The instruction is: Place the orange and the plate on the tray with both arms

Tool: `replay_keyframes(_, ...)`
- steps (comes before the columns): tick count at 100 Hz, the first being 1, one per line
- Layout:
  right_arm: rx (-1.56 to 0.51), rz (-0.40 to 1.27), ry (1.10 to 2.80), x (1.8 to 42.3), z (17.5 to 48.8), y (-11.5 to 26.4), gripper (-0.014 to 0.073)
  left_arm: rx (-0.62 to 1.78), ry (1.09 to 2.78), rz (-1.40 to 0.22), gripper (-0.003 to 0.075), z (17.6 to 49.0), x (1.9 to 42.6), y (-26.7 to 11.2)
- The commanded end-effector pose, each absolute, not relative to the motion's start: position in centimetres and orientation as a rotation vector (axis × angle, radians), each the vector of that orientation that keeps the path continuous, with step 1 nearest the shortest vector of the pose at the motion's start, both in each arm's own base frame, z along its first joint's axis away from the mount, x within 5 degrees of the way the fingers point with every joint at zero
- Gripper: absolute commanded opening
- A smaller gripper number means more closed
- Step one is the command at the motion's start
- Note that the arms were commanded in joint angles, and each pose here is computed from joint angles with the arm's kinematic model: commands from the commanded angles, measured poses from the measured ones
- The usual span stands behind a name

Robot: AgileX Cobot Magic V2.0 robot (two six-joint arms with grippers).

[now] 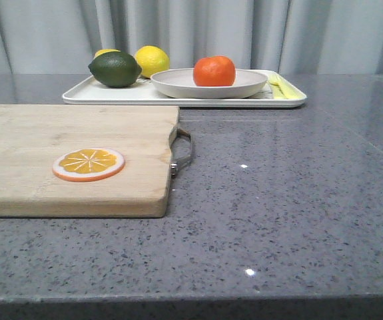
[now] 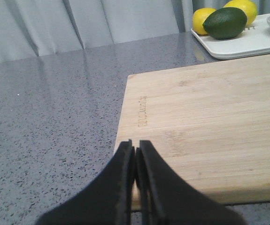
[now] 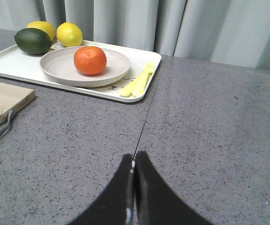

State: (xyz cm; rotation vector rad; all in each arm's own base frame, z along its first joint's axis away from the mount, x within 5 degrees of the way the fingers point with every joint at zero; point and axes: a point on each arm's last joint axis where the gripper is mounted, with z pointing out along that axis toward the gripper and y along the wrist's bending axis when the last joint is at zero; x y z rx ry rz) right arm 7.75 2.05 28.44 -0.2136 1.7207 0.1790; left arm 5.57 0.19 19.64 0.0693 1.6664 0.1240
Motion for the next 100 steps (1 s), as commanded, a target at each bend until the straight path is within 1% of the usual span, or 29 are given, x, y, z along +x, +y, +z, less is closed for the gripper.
replay_keyframes(1, -0.187, 0.158, 1.64, 7.9, 29.8, 1.8, -0.0067, 0.053, 1.565, 0.121, -0.0019, 20.3, 5.4, 0.2)
replay_keyframes(75, -0.187, 0.158, 1.64, 7.9, 29.8, 1.8, -0.0067, 0.053, 1.565, 0.121, -0.0019, 20.3, 5.4, 0.2)
replay_keyframes(89, -0.185, 0.125, 1.619, 7.7, 29.0, 1.6, -0.0067, 0.053, 1.565, 0.121, -0.0019, 20.3, 5.4, 0.2)
replay_keyframes(100, -0.115, 0.14, 1.567, 7.1, 27.2, 1.2, -0.0067, 0.053, 1.565, 0.121, -0.0019, 20.3, 5.4, 0.2)
